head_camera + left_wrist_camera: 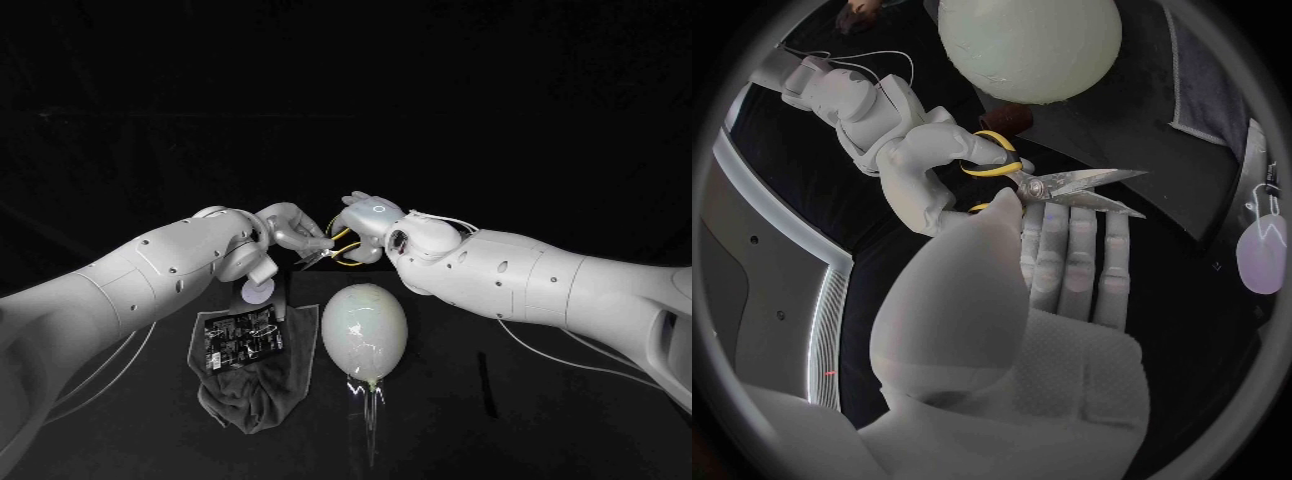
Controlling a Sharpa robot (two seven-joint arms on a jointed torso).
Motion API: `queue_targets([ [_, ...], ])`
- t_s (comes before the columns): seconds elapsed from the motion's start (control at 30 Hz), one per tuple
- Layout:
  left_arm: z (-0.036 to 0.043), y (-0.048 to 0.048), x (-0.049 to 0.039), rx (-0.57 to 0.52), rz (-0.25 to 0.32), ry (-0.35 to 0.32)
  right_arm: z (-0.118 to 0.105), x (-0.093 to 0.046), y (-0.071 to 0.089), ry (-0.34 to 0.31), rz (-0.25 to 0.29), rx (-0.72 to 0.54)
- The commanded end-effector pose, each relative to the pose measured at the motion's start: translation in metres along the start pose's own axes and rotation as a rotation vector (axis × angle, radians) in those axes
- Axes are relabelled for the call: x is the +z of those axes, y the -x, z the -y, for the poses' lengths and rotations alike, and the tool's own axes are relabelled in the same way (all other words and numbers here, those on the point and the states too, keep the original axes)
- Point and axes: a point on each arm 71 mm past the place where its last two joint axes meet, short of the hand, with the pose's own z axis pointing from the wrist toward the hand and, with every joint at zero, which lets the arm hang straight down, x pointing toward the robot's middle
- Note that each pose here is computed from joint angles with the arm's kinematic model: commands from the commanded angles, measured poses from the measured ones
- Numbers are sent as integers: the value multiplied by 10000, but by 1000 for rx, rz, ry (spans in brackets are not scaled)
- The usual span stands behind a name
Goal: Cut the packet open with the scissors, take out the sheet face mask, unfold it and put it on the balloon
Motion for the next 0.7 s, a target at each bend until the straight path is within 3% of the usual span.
queue_targets([
  [0.03, -111, 16, -4, 28, 32, 90, -123, 45, 93, 81, 23, -35],
  [0.37, -121, 14, 0, 29, 28, 119, -185, 95, 72, 86, -60, -117],
  [0.7, -116, -5, 9, 30, 19, 140, -226, 136, 71, 77, -91, -174],
])
